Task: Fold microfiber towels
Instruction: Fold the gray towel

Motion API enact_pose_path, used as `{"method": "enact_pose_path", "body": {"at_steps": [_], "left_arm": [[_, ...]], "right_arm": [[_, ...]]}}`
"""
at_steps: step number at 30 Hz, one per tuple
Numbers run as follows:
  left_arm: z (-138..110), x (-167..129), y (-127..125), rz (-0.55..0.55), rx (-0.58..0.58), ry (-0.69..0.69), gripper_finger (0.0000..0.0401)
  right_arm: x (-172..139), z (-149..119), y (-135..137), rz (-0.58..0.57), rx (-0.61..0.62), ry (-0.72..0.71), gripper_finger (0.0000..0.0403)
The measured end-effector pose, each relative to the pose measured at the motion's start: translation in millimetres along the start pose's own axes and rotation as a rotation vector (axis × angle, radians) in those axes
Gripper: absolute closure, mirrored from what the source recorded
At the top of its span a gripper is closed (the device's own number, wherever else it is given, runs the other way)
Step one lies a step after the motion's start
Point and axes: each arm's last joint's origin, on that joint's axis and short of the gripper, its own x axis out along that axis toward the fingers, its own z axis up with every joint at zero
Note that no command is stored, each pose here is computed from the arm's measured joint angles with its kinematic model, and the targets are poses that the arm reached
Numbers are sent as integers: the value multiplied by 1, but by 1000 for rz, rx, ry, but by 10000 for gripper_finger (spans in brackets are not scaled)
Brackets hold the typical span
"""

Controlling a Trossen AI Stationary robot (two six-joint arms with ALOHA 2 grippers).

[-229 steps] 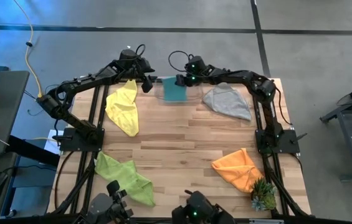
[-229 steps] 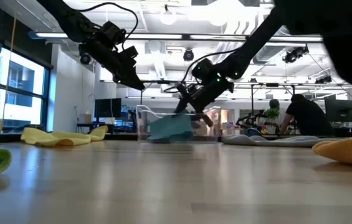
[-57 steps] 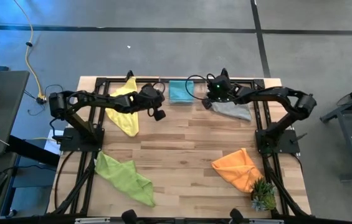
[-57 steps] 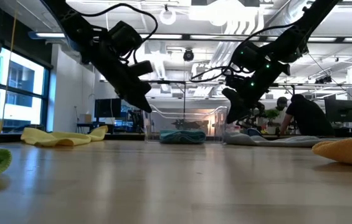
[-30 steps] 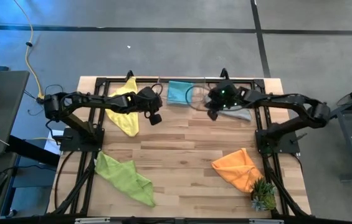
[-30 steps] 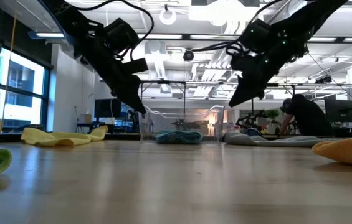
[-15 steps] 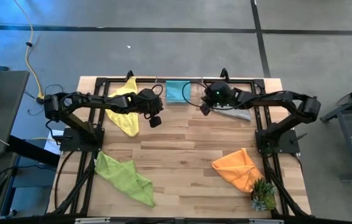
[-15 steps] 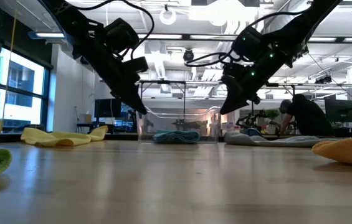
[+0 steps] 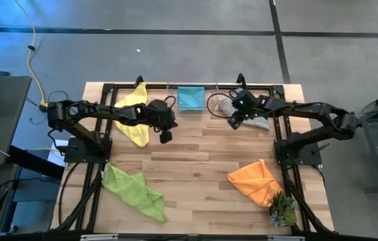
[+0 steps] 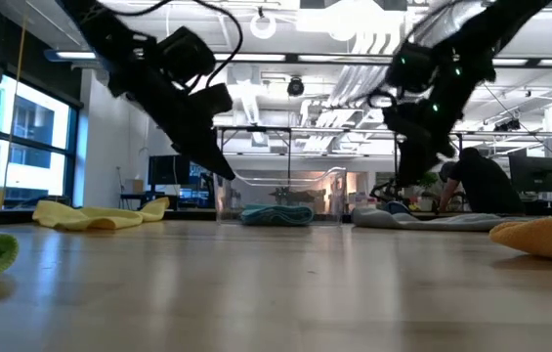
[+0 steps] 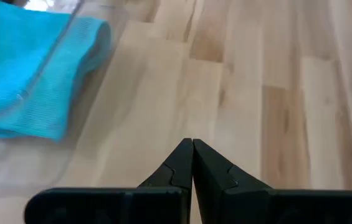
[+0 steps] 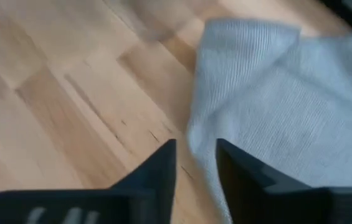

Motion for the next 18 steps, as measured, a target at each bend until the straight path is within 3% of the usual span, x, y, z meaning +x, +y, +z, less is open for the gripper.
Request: {"method": "enact_pose_path", "body": {"at_steps": [5,8,12,18], "left_arm": [[-20,0,-6,-73,-78,-111,401],[-30,0,-15,-104,-98,-124,401],[-33,-3,-30,-135,-90,-148,401],[-31,-8,-48,-115,-48,-166,401]], "right_arm": [[24,-8,-5,22,85,-113,227],[37,-7,-8,1,132,-156,212],[57,-12,-14,-81,194,-110,222],[77,-11,-12,-21,219,-121,264]]}}
